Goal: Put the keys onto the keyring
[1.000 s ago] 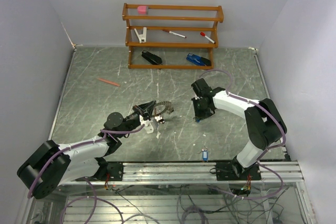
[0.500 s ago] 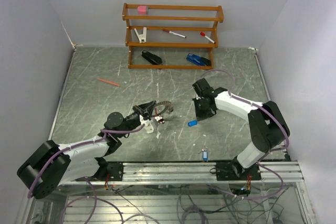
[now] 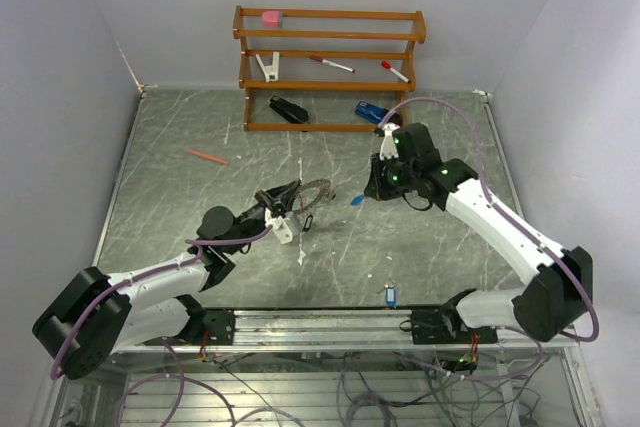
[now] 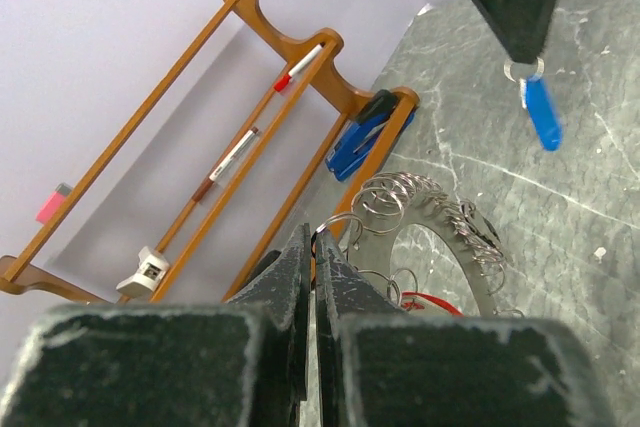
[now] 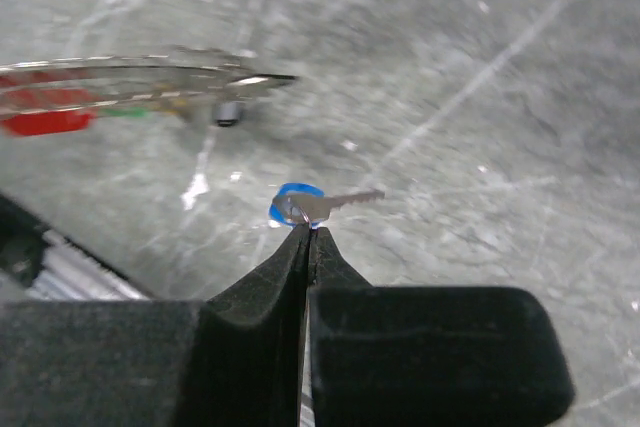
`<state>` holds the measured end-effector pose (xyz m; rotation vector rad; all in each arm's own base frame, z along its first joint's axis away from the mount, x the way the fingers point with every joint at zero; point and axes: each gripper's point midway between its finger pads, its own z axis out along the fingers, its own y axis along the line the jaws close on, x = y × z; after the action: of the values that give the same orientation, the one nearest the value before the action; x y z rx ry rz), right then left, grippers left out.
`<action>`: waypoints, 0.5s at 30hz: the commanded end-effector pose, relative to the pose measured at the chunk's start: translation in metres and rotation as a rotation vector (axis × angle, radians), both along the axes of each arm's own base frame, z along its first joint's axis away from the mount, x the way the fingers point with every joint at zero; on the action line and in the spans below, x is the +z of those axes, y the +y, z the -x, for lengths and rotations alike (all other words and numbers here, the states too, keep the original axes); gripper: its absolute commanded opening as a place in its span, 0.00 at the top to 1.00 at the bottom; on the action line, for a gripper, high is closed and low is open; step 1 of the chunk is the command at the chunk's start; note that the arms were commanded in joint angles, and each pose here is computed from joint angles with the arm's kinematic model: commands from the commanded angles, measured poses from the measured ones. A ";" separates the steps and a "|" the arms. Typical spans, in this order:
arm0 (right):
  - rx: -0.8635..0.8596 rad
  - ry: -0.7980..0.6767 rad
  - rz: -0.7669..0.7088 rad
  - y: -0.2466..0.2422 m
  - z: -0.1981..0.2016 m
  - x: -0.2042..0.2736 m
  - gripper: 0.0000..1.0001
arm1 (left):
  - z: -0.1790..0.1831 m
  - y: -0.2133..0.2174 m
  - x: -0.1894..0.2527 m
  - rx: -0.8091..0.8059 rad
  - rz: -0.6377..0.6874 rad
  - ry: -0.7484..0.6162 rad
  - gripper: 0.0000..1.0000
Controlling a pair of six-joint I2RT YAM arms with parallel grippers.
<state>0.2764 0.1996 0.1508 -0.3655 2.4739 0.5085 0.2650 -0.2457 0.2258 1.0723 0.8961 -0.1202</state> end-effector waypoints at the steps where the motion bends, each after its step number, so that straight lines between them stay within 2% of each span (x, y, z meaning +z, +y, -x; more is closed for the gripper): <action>1: 0.201 -0.070 -0.176 0.031 0.016 0.058 1.00 | 0.006 -0.003 0.043 -0.041 0.112 -0.090 0.93; 7: 0.330 -0.096 -0.314 0.062 0.027 0.106 1.00 | 0.013 -0.008 0.049 -0.094 0.137 -0.103 0.93; 15: 0.409 -0.092 -0.424 0.096 0.037 0.126 1.00 | 0.026 -0.012 0.065 -0.163 0.194 -0.138 0.93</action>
<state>0.2476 0.2776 0.2632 -0.6635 2.1730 1.0195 0.2516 -0.2562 0.2454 1.0428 0.8064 -0.2159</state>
